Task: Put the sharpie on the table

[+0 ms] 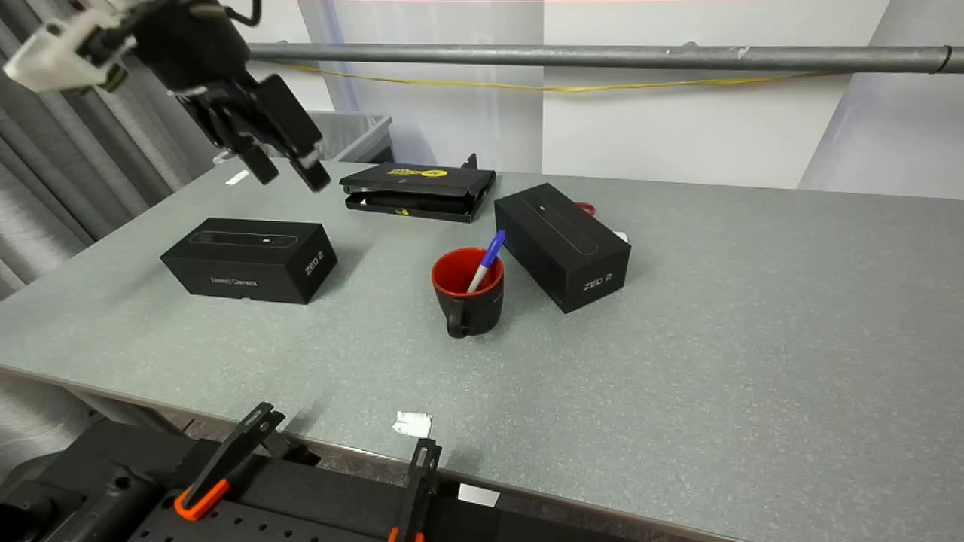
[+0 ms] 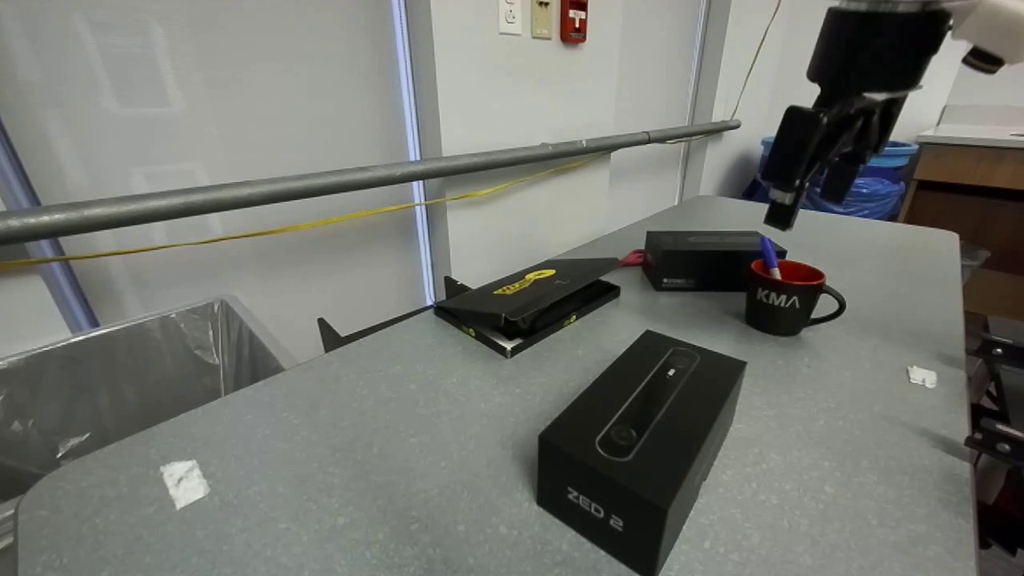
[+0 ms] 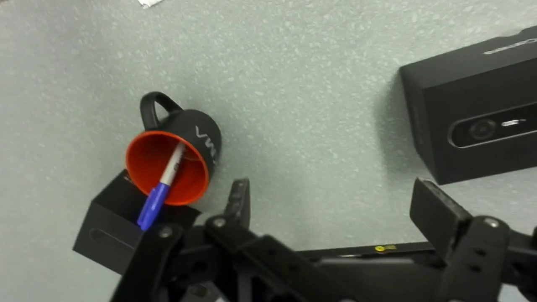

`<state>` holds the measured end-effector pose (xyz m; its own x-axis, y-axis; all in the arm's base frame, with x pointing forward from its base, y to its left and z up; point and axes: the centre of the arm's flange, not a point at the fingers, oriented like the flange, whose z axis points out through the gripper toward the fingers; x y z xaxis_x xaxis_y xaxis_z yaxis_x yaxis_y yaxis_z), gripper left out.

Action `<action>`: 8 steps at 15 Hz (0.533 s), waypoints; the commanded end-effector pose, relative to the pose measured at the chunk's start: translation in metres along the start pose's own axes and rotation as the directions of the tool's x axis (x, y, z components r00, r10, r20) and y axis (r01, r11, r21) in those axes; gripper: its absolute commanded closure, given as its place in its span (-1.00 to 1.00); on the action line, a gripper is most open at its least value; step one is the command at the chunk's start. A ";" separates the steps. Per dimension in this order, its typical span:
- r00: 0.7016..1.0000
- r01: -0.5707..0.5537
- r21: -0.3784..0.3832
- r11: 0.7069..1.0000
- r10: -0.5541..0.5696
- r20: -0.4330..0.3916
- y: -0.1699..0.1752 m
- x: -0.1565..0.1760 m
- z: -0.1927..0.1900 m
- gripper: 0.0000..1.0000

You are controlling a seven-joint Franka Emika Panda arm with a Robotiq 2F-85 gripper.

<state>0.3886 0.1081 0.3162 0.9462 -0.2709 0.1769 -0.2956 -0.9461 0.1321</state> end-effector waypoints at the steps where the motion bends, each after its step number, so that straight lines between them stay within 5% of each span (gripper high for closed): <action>1: 0.985 -0.171 -0.033 0.985 0.171 -0.016 0.050 -0.001 0.047 -1.00; 6: 0.948 -0.318 0.013 0.948 0.318 0.005 0.114 0.010 0.046 -1.00; 8: 0.953 -0.301 -0.021 0.953 0.301 0.018 0.103 0.023 0.046 -1.00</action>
<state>0.3858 -0.0034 0.2894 0.8150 -0.5470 0.1913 -0.5698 -0.8165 0.0932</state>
